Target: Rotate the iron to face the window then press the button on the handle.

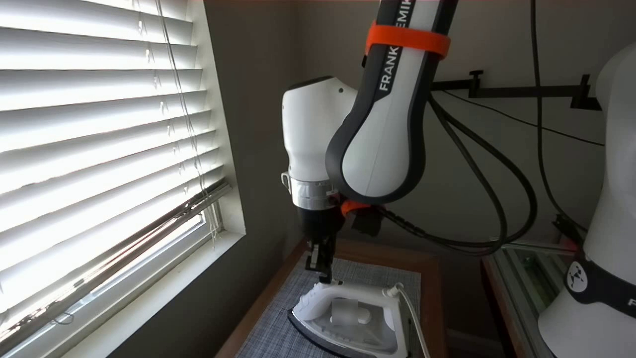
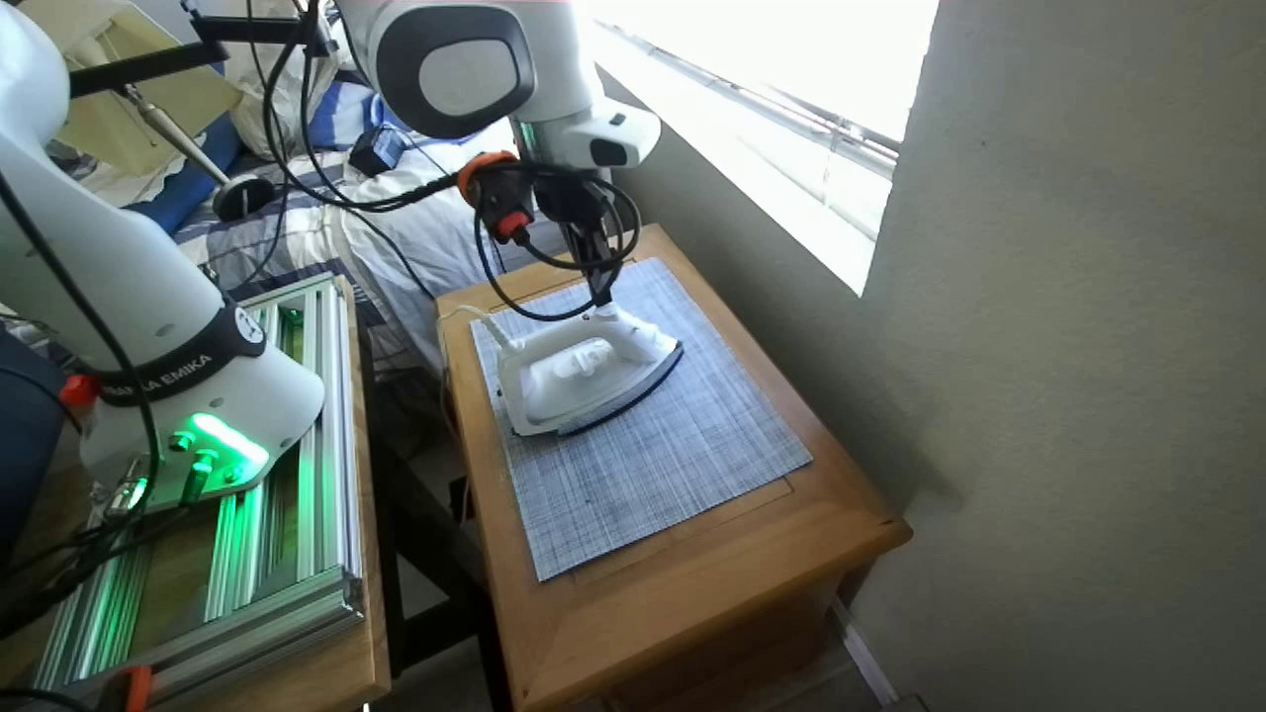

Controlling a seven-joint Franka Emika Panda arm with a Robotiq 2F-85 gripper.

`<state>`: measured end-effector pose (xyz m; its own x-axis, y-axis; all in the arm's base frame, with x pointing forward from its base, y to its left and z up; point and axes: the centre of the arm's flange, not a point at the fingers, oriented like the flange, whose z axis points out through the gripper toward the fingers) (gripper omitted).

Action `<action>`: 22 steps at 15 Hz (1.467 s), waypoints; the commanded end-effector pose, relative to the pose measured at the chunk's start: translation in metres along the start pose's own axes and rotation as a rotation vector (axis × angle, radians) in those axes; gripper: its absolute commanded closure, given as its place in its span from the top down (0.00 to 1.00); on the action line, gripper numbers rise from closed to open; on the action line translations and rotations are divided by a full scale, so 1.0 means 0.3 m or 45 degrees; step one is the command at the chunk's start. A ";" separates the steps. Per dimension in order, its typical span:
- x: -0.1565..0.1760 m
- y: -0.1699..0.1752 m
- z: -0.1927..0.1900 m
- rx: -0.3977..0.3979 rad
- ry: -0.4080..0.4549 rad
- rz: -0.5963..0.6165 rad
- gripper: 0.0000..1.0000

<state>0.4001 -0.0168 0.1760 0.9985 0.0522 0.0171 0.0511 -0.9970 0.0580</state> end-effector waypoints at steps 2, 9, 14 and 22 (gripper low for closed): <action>0.010 0.007 0.034 -0.005 0.015 -0.033 0.00; 0.010 0.006 0.048 0.000 0.009 -0.044 0.00; 0.012 0.007 0.083 -0.005 -0.001 -0.049 0.00; 0.005 0.007 0.151 0.012 -0.023 -0.074 0.00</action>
<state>0.3998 -0.0165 0.1684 0.9959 0.0883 0.0177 0.0872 -0.9946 0.0559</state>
